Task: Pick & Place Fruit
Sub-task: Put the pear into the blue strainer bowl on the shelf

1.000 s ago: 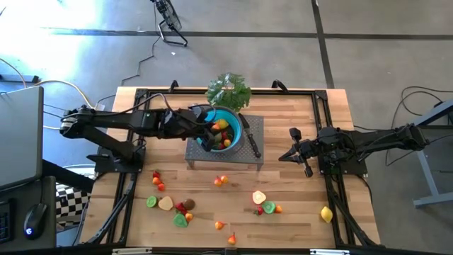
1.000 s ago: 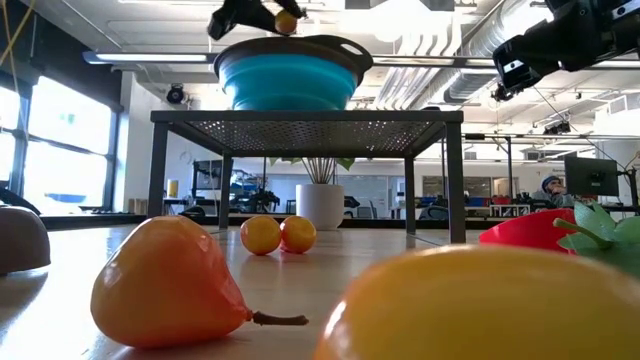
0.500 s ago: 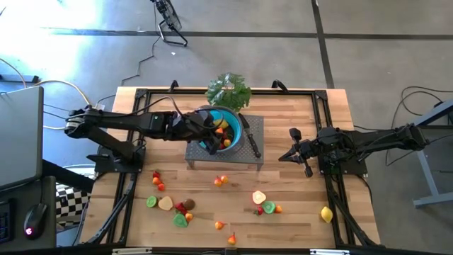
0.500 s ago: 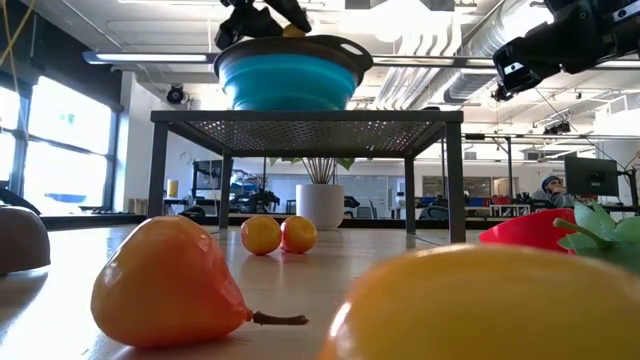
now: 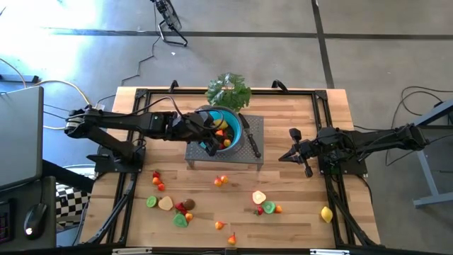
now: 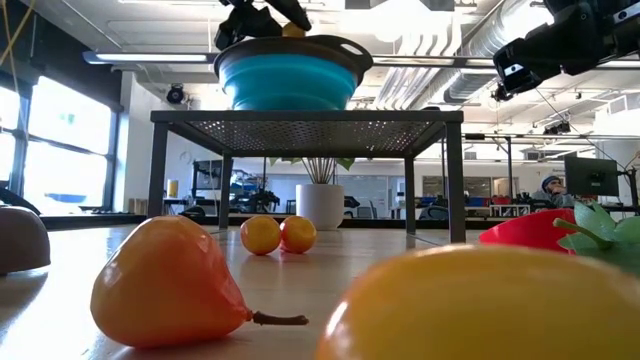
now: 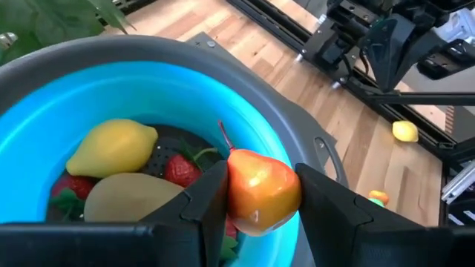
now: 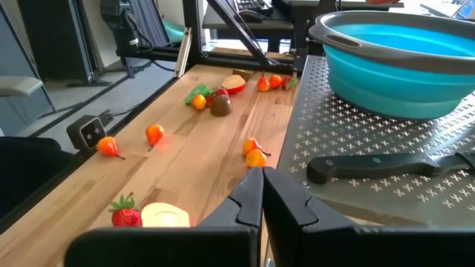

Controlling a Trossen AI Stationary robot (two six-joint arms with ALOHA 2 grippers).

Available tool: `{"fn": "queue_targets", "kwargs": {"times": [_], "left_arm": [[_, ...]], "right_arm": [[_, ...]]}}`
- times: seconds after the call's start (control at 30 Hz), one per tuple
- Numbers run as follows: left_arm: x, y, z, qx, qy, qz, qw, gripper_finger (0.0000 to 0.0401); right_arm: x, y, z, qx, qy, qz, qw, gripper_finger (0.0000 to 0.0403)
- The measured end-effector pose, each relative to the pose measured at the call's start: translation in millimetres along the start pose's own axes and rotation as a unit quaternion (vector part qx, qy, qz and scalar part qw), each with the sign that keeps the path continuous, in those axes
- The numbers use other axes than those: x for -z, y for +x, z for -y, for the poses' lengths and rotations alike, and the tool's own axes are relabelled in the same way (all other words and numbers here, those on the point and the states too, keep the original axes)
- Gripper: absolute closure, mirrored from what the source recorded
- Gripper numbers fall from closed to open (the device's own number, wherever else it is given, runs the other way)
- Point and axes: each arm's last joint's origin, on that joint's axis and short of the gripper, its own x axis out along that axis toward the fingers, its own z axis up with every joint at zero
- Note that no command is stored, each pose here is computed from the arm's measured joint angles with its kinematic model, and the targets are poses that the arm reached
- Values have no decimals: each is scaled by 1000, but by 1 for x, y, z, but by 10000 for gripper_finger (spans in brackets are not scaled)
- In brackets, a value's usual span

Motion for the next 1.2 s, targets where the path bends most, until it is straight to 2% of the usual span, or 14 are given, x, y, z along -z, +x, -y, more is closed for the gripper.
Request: {"fn": "queue_targets", "kwargs": {"times": [0.13, 0.43, 0.8, 1.07, 1.2], "left_arm": [[2, 0, -1, -7, 1, -8, 1000, 260], [13, 4, -9, -65, -15, -47, 997, 260], [14, 7, -9, -70, -14, -52, 996, 259], [14, 7, -9, -70, -13, -52, 996, 208], [14, 7, -9, -70, -13, -52, 996, 196]], "right_arm": [[0, 0, 0, 0, 0, 0, 1000, 400], [1, 0, 0, 0, 1, -7, 1000, 400], [2, 0, 0, 0, 3, -8, 1000, 400], [2, 0, 0, -1, 3, -11, 1000, 400], [2, 0, 0, -1, 3, -11, 1000, 400]]}}
